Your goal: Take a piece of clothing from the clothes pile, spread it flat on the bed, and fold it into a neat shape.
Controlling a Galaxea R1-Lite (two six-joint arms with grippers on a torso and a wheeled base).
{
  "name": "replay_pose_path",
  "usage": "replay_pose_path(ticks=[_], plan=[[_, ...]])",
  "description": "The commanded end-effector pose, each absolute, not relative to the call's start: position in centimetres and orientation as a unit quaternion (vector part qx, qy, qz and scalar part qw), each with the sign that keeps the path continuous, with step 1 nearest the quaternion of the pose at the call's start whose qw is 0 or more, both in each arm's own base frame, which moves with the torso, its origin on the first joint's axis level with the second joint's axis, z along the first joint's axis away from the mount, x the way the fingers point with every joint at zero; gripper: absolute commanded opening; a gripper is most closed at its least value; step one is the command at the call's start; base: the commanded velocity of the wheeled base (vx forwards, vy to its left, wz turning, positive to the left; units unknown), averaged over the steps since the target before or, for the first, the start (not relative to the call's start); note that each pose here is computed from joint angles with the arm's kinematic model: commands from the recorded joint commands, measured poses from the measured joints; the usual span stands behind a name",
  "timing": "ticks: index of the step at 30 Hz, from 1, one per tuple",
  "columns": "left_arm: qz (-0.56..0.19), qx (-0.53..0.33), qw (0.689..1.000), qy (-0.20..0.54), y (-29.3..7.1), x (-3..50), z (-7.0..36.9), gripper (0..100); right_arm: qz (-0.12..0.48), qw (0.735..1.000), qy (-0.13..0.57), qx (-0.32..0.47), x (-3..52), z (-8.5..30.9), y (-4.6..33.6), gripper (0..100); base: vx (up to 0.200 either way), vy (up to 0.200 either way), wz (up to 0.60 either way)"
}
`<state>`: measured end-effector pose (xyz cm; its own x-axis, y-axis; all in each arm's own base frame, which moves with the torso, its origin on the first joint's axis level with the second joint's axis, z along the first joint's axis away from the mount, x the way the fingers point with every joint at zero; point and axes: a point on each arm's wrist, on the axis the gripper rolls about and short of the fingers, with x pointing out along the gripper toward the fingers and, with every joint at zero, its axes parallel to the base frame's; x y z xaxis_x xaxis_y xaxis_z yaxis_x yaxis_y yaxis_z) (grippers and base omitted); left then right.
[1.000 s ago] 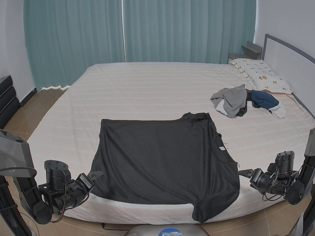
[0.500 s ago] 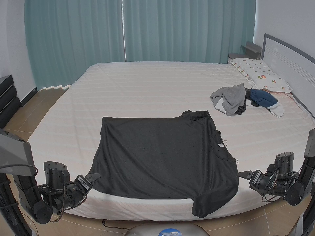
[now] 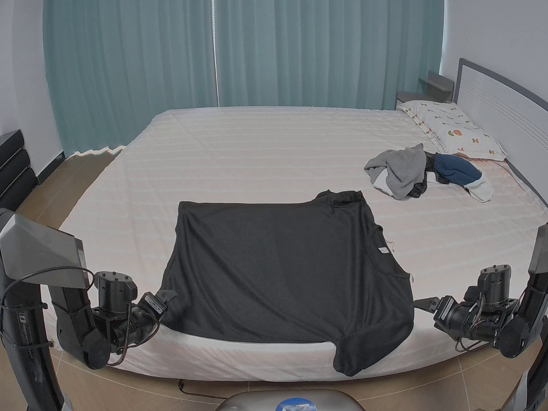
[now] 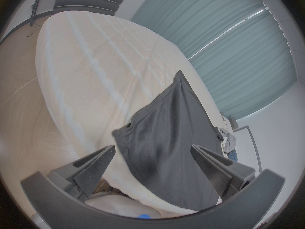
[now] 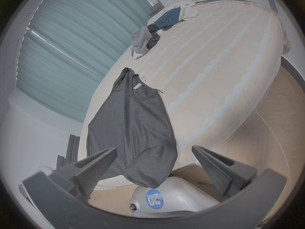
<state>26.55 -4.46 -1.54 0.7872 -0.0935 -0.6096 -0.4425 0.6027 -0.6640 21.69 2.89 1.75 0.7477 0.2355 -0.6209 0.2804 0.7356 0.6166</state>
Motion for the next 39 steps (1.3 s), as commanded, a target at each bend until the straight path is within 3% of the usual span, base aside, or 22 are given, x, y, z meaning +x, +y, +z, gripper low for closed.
replay_pose_path(ticks=[1,14,20,39], plan=[[0.122,-0.438,0.837,0.306,-3.6,27.3,-2.4,0,-0.019,0.859,0.361,0.363,21.8,1.4,2.8,100,0.000,0.000,0.00],[0.159,-0.418,0.837,0.316,-3.3,25.9,-3.0,0,-0.024,0.860,0.357,0.363,22.6,-0.6,2.7,100,0.000,0.000,0.00],[0.189,-0.358,0.859,0.312,-2.5,24.6,-2.7,0,-0.023,0.863,0.355,0.359,23.3,-2.1,2.7,100,0.000,0.000,0.00],[0.190,-0.363,0.864,0.292,-1.9,24.9,-1.8,0,0.002,0.879,0.331,0.344,27.5,-5.0,3.3,100,0.000,0.000,0.00]])
